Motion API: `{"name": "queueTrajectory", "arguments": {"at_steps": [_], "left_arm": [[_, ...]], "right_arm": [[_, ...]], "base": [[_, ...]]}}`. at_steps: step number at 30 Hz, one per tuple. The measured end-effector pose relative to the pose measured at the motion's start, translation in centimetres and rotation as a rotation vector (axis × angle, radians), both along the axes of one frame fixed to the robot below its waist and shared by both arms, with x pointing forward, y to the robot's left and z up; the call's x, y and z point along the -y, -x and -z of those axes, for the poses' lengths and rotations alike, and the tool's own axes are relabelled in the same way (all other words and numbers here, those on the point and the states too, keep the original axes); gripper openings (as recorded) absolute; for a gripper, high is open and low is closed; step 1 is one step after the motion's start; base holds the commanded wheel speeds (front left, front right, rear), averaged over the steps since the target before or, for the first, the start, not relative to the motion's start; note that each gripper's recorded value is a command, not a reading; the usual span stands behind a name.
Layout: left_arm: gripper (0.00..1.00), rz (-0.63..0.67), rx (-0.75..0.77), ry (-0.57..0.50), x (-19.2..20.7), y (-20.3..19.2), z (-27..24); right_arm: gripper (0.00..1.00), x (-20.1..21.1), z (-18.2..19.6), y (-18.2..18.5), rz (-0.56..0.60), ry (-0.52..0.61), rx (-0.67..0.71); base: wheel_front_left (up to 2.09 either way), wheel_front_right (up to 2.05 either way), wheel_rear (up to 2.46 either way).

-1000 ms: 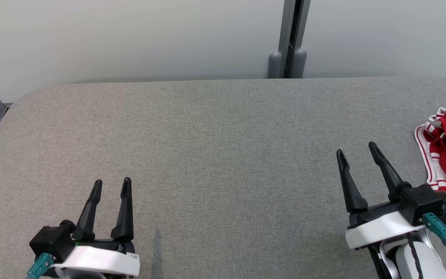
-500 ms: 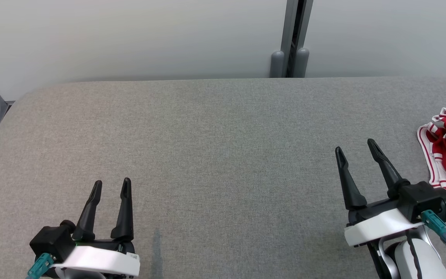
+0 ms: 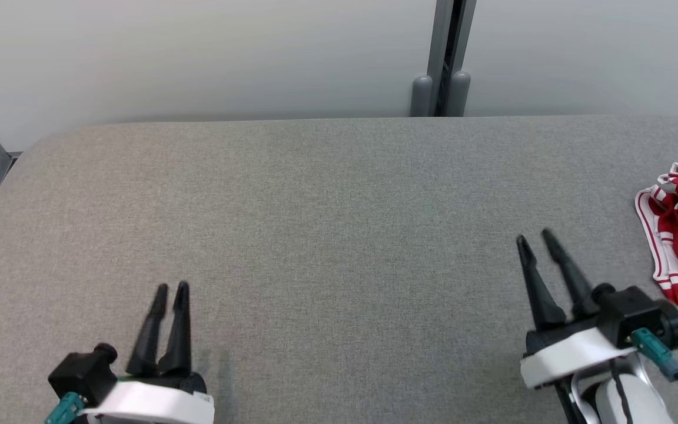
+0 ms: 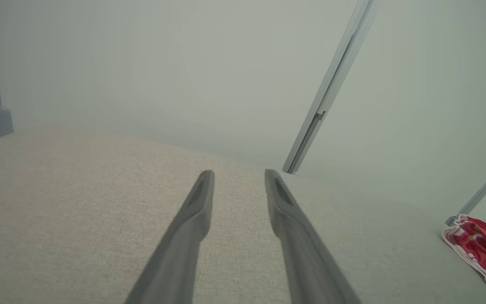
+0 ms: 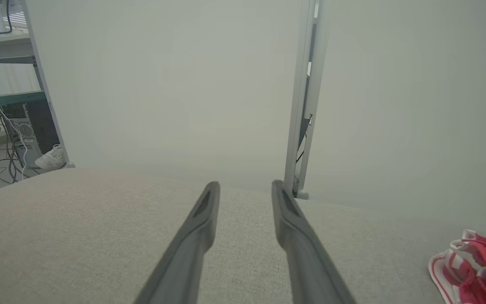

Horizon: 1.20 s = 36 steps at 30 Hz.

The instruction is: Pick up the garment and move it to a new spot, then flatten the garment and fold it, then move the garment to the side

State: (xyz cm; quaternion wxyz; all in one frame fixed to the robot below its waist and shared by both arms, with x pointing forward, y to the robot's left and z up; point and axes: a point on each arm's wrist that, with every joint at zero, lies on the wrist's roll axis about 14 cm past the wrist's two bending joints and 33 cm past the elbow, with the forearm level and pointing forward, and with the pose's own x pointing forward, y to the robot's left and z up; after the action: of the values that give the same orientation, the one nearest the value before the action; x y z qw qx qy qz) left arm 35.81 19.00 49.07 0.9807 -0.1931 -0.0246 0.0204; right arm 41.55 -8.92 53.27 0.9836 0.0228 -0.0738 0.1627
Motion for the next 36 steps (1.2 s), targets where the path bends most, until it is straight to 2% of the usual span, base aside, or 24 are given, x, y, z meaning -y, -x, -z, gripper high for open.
{"name": "queueTrajectory", "arguments": {"at_steps": [3,8,22,36], "left_arm": [[0.0,-0.001,-0.044,0.016,0.2,0.7,1.4],[0.0,-0.003,-0.055,0.096,0.4,0.5,1.7],[0.0,0.005,-0.039,0.314,1.4,-1.3,1.2],[0.0,0.014,-0.024,0.491,2.3,-2.7,0.5]], "right_arm": [[0.0,0.2,2.0,0.6,0.008,-0.001,-0.067],[0.0,2.0,2.8,0.2,0.065,-0.075,-0.14],[0.0,6.3,3.6,-1.0,0.187,-0.303,-0.269],[0.0,9.3,4.1,-1.5,0.257,-0.522,-0.356]], "base": [[0.0,0.0,0.0],[0.0,0.0,0.0],[0.0,0.0,0.0],[0.0,0.0,0.0]]}}
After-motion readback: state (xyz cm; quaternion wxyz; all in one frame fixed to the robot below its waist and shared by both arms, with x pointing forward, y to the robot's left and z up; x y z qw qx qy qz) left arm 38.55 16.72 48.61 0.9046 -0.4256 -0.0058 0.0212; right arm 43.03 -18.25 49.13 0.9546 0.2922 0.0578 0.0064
